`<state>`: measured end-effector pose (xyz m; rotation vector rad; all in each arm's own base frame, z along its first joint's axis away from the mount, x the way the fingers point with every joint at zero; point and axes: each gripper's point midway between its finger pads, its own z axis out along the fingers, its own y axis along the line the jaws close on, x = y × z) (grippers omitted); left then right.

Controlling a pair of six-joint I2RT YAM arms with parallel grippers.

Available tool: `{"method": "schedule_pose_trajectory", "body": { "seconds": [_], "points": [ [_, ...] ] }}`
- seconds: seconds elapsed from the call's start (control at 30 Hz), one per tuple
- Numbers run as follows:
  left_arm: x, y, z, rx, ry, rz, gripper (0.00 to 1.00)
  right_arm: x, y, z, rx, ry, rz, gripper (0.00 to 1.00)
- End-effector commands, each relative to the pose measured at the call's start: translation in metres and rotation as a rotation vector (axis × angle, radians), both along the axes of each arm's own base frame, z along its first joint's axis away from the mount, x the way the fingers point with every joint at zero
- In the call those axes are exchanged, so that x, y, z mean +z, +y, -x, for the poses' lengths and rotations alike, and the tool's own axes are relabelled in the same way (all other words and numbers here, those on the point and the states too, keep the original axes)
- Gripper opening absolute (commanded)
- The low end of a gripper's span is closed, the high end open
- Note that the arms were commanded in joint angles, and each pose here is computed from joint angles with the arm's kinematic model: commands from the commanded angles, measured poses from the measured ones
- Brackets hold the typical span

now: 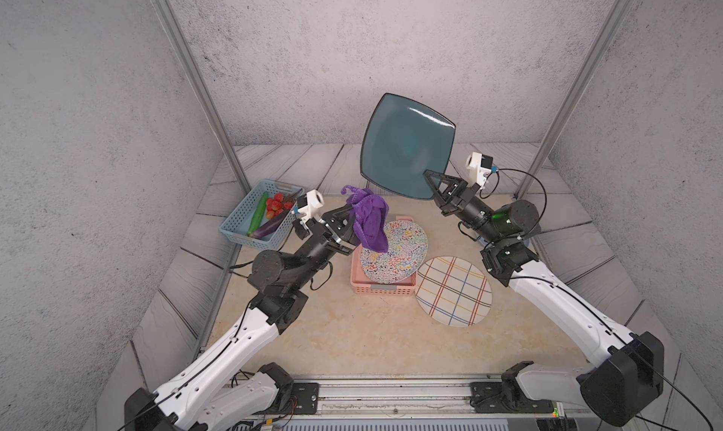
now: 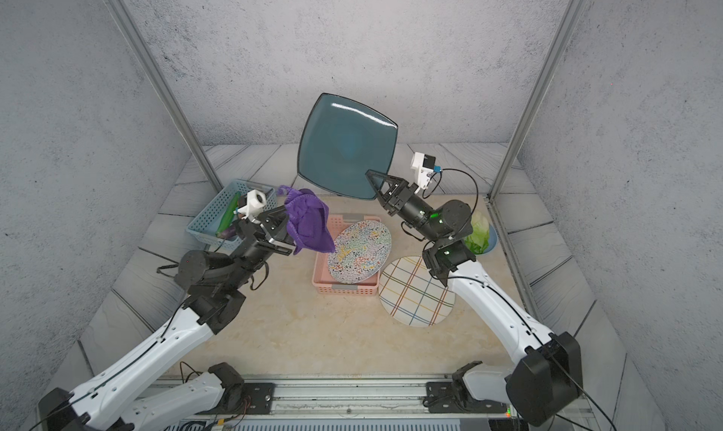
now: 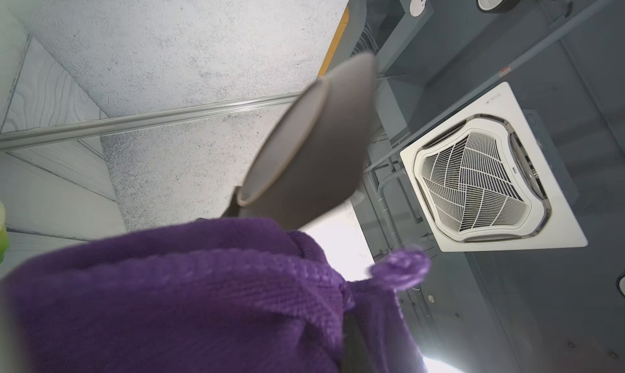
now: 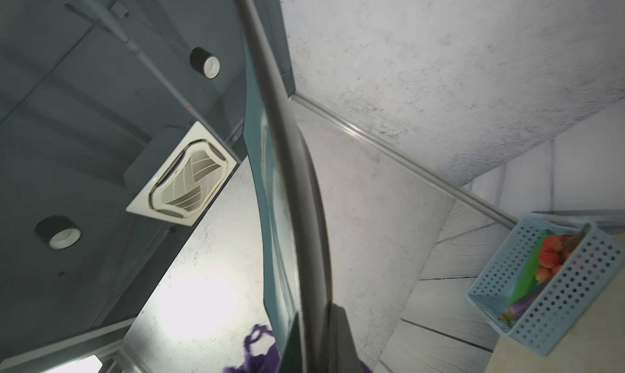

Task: Wipe the wet plate dry
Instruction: Wipe the plate with towel.

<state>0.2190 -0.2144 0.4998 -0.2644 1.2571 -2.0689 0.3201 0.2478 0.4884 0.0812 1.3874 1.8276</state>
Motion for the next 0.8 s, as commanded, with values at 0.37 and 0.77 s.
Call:
{"method": "schedule_pose_trajectory", "body": {
  "seconds": [0.37, 0.77],
  "points": [
    [-0.043, 0.002, -0.042, 0.333, -0.182, -0.945, 0.0, -0.016, 0.004, 0.048, -0.048, -0.122, 0.359, 0.0],
    [-0.066, -0.036, -0.084, 0.172, -0.302, -1.142, 0.0, -0.055, 0.045, 0.116, 0.149, -0.241, 0.475, 0.0]
  ]
}}
